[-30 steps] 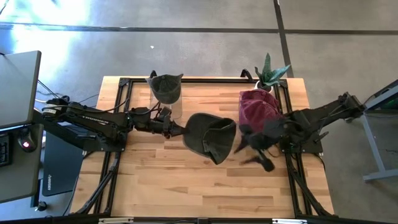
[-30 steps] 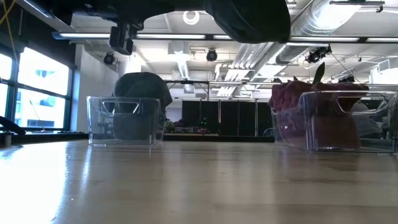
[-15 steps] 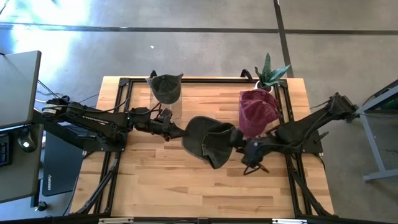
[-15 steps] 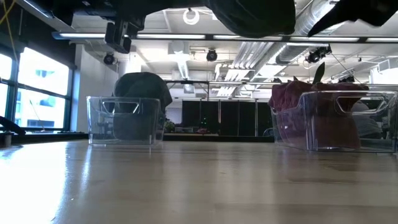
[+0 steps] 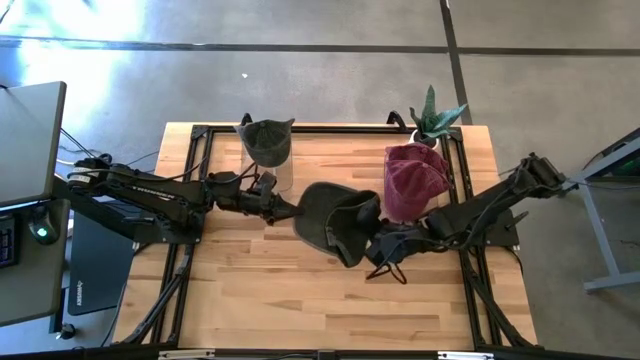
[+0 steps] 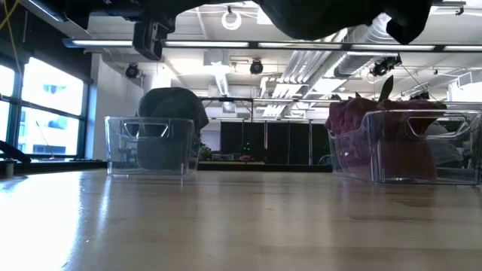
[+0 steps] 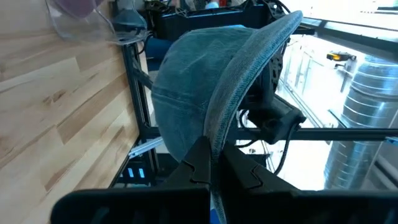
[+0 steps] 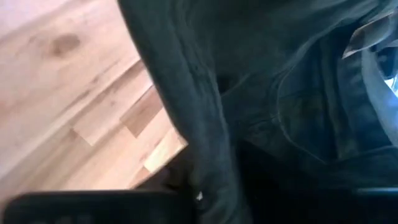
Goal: Pick & Place hat
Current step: Put the green cap into the left transparent bin
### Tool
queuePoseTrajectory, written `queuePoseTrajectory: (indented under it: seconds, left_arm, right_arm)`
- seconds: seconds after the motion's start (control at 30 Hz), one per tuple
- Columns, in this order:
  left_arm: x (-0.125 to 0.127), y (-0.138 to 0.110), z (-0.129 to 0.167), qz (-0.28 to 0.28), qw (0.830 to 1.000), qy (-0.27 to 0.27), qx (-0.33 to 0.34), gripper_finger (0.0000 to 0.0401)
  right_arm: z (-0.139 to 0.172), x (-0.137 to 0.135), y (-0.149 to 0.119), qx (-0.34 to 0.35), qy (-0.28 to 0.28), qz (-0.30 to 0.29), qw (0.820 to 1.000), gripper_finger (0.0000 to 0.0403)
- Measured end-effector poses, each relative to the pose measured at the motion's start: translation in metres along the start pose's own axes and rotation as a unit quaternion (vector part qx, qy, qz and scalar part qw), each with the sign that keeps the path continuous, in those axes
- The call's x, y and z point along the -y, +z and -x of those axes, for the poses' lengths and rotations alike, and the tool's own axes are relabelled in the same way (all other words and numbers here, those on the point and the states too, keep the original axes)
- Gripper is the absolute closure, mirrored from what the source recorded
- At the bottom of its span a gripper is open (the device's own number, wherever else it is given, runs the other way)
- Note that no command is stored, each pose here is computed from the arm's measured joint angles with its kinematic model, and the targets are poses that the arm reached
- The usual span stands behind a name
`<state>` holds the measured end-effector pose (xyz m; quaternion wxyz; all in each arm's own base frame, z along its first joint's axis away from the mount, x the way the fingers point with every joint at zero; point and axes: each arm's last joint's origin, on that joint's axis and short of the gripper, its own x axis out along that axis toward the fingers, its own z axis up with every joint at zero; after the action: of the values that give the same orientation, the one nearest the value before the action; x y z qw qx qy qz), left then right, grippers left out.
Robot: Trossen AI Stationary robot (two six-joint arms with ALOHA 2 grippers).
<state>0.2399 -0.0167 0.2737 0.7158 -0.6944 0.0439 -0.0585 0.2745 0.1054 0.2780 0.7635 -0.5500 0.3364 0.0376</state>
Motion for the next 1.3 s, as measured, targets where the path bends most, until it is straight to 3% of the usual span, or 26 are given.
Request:
queuePoseTrajectory:
  seconds: [0.1,0.23,0.37,0.47,0.6,0.7,0.83,0.93,1.07,1.2,1.3]
  left_arm:
    - [-0.001,0.0,0.0,-0.005,1.0,0.004,0.004,0.0399]
    - [-0.004,0.007,0.001,-0.031,0.999,0.024,0.023,0.0381]
    - [-0.013,0.021,0.004,-0.056,0.996,0.066,0.012,0.0334]
    - [-0.021,0.033,0.008,-0.067,0.992,0.104,-0.021,0.0294]
    - [-0.022,0.05,0.015,-0.084,0.989,0.108,-0.054,0.0264]
    - [0.008,0.053,0.018,-0.126,0.988,0.075,-0.053,0.0268]
    - [0.07,0.053,0.022,-0.216,0.973,0.065,-0.054,0.0296]
    - [0.126,0.044,0.035,-0.294,0.949,0.098,-0.055,0.0321]
    - [0.178,0.03,0.063,-0.365,0.902,0.229,-0.023,0.0352]
    - [0.206,0.016,0.089,-0.383,0.865,0.324,0.022,0.0374]
    - [0.211,0.008,0.098,-0.378,0.854,0.354,0.047,0.0384]
  right_arm:
    - [0.006,0.002,-0.002,0.028,0.022,-0.025,0.999,0.0384]
    - [0.018,0.004,-0.006,0.065,0.082,-0.089,0.991,0.0379]
    - [0.039,0.022,-0.005,0.093,0.153,-0.157,0.971,0.0394]
    - [0.05,0.045,-0.005,0.117,0.196,-0.232,0.946,0.0389]
    - [0.055,0.082,-0.019,0.143,0.255,-0.357,0.887,0.0395]
    - [0.057,0.108,-0.034,0.147,0.256,-0.435,0.851,0.0392]
    - [0.056,0.136,-0.048,0.164,0.221,-0.489,0.828,0.0394]
    - [0.046,0.153,-0.053,0.17,0.194,-0.486,0.835,0.0395]
    - [0.018,0.176,-0.055,0.169,0.152,-0.453,0.862,0.0391]
    - [-0.022,0.2,-0.062,0.15,0.099,-0.409,0.895,0.0395]
    - [-0.053,0.214,-0.067,0.121,0.053,-0.372,0.919,0.0392]
